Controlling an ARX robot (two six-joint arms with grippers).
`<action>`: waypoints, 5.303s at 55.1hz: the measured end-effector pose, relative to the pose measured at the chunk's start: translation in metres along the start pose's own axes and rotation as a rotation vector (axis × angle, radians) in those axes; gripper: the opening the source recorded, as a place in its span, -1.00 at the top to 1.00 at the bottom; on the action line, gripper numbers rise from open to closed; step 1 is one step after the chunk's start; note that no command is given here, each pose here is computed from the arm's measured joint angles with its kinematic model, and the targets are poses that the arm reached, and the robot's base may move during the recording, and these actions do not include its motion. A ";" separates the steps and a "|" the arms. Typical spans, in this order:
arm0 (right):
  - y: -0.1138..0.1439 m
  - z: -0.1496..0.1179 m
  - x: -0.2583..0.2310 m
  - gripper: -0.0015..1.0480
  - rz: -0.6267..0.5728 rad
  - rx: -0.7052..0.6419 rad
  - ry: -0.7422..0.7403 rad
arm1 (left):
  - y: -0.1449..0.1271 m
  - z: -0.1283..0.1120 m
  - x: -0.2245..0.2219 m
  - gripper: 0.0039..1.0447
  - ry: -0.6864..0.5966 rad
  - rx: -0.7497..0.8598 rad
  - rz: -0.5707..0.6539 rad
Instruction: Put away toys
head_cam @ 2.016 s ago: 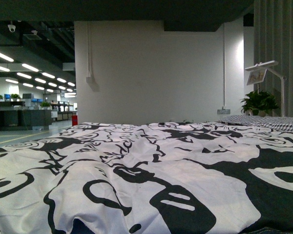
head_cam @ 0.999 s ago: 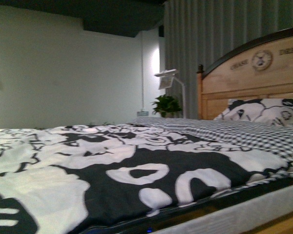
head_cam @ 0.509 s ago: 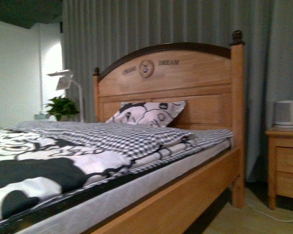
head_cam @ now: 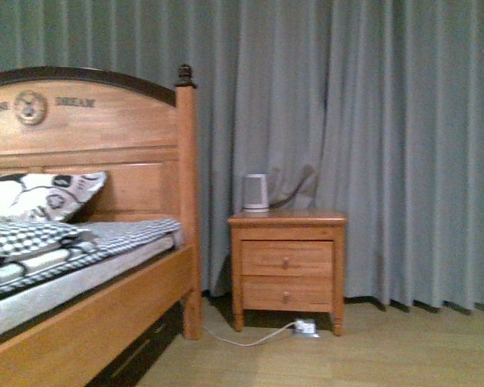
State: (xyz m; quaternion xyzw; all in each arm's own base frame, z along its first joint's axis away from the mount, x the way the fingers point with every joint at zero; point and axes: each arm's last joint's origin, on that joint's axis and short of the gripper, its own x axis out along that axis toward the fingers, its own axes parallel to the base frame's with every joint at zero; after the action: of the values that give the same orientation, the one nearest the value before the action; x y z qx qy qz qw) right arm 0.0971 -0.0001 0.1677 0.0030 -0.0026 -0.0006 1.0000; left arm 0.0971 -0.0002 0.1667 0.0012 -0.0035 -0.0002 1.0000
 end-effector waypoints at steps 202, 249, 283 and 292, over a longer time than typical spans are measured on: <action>0.001 0.000 0.000 0.87 0.015 0.000 0.000 | 0.000 0.000 0.000 -0.88 0.000 0.000 0.005; 0.000 0.000 0.000 0.87 0.000 0.000 0.000 | 0.000 0.000 0.000 -0.88 0.000 0.000 -0.003; 0.000 0.000 0.000 0.87 0.001 0.000 0.000 | 0.000 0.000 0.000 -0.88 0.000 0.000 0.000; 0.000 0.000 0.000 0.87 -0.011 0.000 0.000 | 0.000 0.000 0.000 -0.88 0.000 0.000 -0.006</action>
State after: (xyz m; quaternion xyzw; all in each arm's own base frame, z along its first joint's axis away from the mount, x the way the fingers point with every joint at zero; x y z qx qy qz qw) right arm 0.0971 -0.0004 0.1677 0.0028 -0.0026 -0.0059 1.0000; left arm 0.0971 -0.0004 0.1667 0.0012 -0.0035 -0.0032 1.0000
